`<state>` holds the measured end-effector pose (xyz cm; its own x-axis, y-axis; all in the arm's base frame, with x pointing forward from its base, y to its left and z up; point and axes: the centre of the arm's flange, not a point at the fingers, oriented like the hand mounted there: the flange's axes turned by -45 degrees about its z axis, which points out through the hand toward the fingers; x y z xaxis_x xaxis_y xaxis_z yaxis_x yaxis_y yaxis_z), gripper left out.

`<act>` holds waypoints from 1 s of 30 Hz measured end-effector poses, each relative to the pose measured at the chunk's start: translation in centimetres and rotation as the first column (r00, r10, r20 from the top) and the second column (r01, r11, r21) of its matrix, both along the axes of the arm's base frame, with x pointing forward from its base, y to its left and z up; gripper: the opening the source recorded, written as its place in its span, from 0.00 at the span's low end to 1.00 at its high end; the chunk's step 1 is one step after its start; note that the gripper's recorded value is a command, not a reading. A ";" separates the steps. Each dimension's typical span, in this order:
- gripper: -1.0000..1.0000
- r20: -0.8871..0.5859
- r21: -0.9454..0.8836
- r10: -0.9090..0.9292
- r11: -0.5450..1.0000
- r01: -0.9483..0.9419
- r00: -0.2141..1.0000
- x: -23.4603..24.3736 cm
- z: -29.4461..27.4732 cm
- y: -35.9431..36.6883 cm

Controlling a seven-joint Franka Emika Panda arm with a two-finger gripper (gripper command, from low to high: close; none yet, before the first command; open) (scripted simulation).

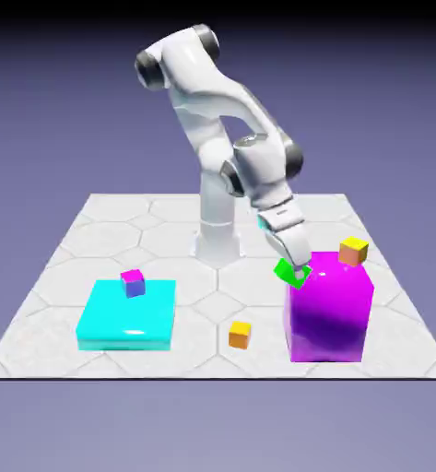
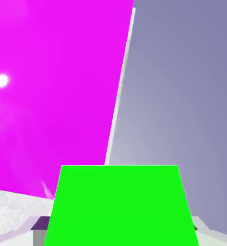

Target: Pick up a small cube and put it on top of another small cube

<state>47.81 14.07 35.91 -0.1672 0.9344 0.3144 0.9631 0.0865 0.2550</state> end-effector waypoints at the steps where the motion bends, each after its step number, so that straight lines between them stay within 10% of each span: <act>1: 0.00 0.006 0.012 -0.024 1.000 0.024 1.000 -0.4 0.2 0.5; 30: 0.00 -0.261 0.528 -0.494 0.646 0.551 0.829 -15.4 4.5 8.0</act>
